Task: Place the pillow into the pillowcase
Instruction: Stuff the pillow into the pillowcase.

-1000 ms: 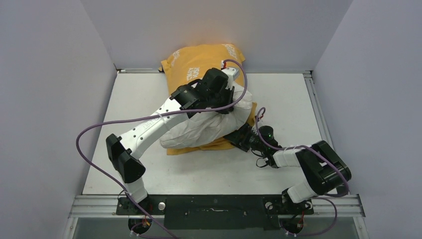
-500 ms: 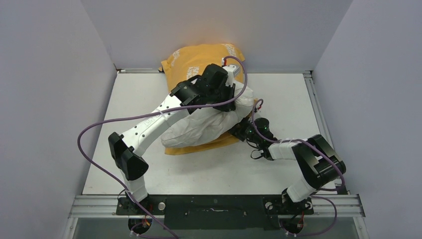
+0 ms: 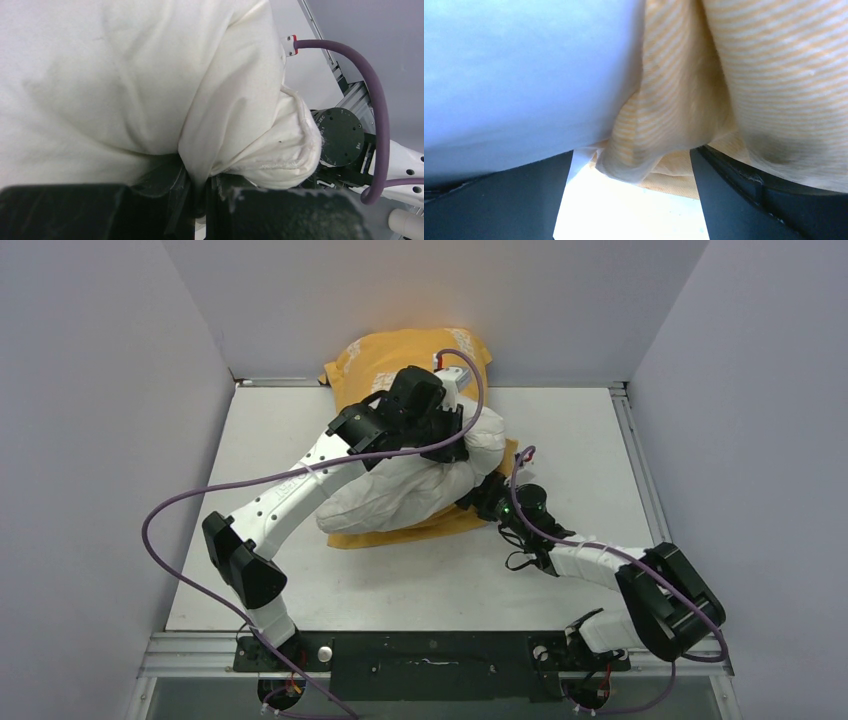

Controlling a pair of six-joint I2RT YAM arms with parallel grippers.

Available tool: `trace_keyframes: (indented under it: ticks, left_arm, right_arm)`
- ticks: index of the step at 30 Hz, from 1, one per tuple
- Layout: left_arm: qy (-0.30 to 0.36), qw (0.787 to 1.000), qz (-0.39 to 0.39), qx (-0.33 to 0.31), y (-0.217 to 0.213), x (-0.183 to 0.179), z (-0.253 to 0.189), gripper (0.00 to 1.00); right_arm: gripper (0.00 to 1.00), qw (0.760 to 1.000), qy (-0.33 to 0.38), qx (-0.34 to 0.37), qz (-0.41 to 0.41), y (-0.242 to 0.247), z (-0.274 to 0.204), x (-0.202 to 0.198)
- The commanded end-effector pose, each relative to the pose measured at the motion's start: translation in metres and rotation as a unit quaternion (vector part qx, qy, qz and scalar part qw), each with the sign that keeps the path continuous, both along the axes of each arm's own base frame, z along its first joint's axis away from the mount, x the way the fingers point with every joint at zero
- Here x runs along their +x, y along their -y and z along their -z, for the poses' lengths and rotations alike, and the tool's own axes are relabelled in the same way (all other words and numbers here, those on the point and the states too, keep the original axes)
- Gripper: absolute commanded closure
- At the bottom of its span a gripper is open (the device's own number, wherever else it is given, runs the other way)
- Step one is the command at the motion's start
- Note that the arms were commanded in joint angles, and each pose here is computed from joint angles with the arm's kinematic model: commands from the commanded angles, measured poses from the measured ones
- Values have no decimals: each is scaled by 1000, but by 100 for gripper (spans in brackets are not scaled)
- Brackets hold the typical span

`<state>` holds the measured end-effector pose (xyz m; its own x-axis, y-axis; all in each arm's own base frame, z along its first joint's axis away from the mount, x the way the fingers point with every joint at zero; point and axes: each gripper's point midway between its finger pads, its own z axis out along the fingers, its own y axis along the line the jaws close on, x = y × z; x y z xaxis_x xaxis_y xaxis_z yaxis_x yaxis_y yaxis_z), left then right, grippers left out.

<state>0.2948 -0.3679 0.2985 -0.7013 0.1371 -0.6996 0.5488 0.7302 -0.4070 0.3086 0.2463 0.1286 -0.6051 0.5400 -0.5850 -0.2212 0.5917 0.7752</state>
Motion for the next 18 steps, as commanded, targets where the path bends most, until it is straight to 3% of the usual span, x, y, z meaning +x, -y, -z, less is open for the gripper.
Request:
trace_keyframes:
  ticks: [1, 4, 8, 12, 14, 18]
  left_arm:
    - [60, 995, 6, -78, 9, 8, -54, 100]
    - [63, 995, 5, -83, 10, 12, -55, 100]
    - [58, 994, 6, -97, 15, 12, -58, 100]
    - [48, 991, 27, -122, 21, 2, -67, 100]
    - [47, 990, 29, -128, 20, -2, -71, 100]
    - [62, 988, 29, -142, 13, -7, -86, 100]
  right_arm:
    - [8, 992, 116, 57, 8, -10, -78, 17]
    - [9, 994, 95, 50, 2, -20, -73, 27]
    - [8, 999, -1, 15, 41, -22, -20, 50]
    - [5, 997, -13, 23, 78, -19, 2, 67]
    - [14, 995, -13, 18, 102, -13, 8, 73]
    - [53, 991, 2, -7, 132, 2, 10, 81]
